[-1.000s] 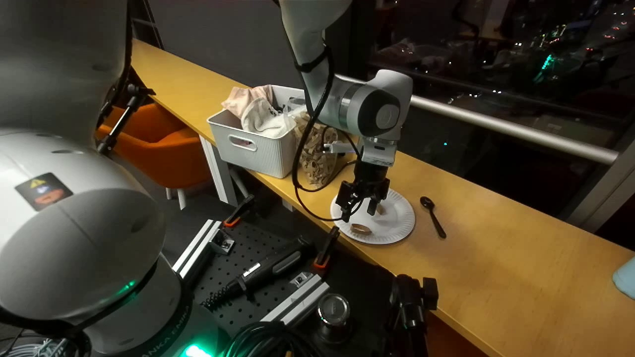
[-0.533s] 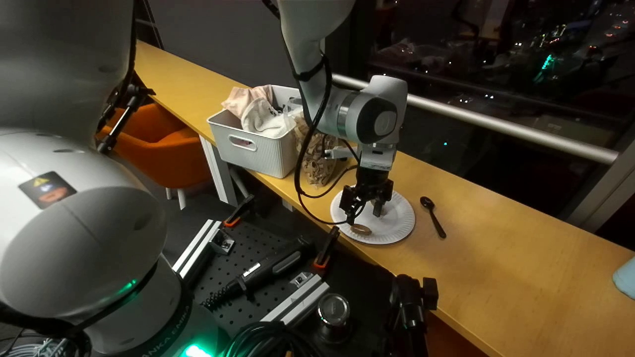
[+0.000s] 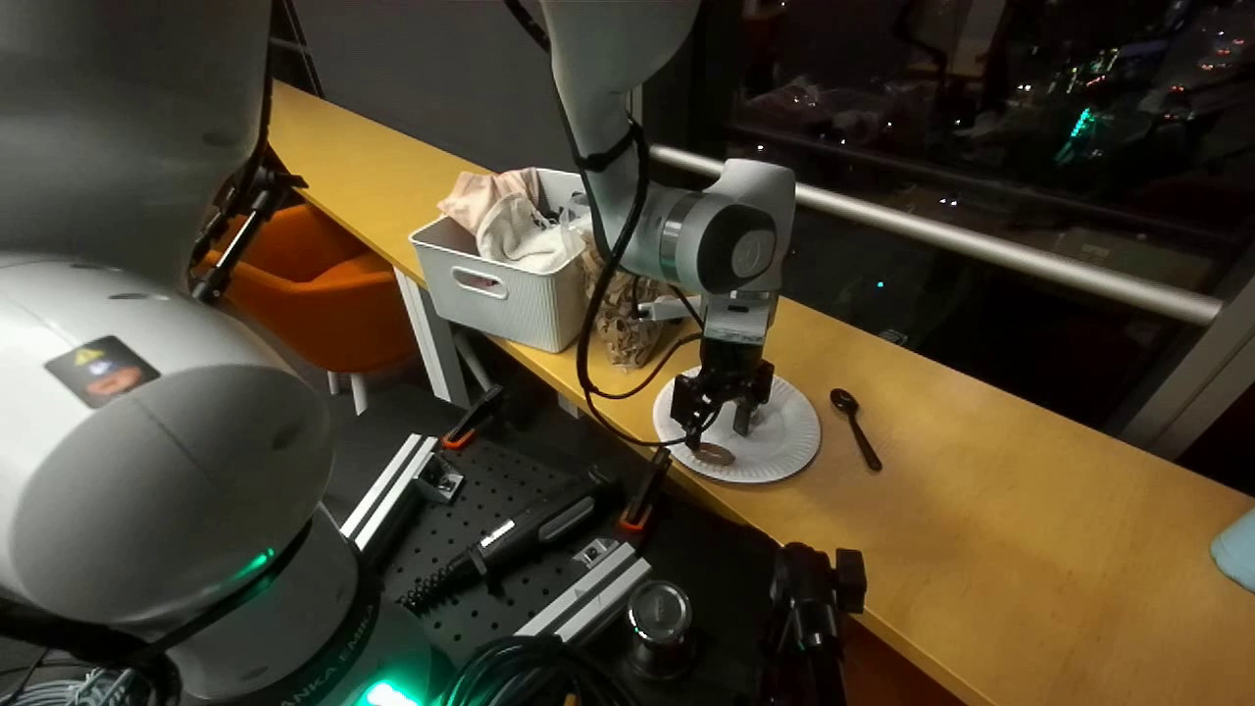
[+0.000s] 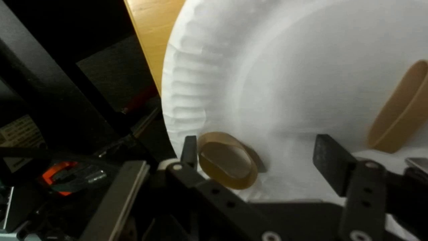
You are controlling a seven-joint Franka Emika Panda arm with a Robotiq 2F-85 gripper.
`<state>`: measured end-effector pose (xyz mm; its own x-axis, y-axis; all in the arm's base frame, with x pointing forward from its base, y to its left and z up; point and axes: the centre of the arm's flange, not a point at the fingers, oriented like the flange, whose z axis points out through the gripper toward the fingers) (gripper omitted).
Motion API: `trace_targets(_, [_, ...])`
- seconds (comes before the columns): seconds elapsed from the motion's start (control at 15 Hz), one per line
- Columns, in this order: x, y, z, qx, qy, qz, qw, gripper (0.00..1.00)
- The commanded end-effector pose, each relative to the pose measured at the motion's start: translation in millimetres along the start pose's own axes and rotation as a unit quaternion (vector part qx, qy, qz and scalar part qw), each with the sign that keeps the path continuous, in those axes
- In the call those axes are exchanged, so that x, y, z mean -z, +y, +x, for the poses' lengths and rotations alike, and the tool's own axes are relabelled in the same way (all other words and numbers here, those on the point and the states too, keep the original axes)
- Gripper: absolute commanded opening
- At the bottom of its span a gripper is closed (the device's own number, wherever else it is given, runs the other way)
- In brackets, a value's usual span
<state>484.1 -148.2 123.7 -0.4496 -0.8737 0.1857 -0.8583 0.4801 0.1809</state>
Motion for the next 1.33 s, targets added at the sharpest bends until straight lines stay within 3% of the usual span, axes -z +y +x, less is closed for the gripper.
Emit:
trace_targets(0.0, [-1,4,0,-0.007,0.008,0.012,0.9999,0.58])
trace_targets(0.53, [0,0,6,-0.014,-0.006,0.006,0.9999,0.0])
trace_targets(1.27, [50,-16,17,-0.031,-0.035,0.044,0.9979,0.0])
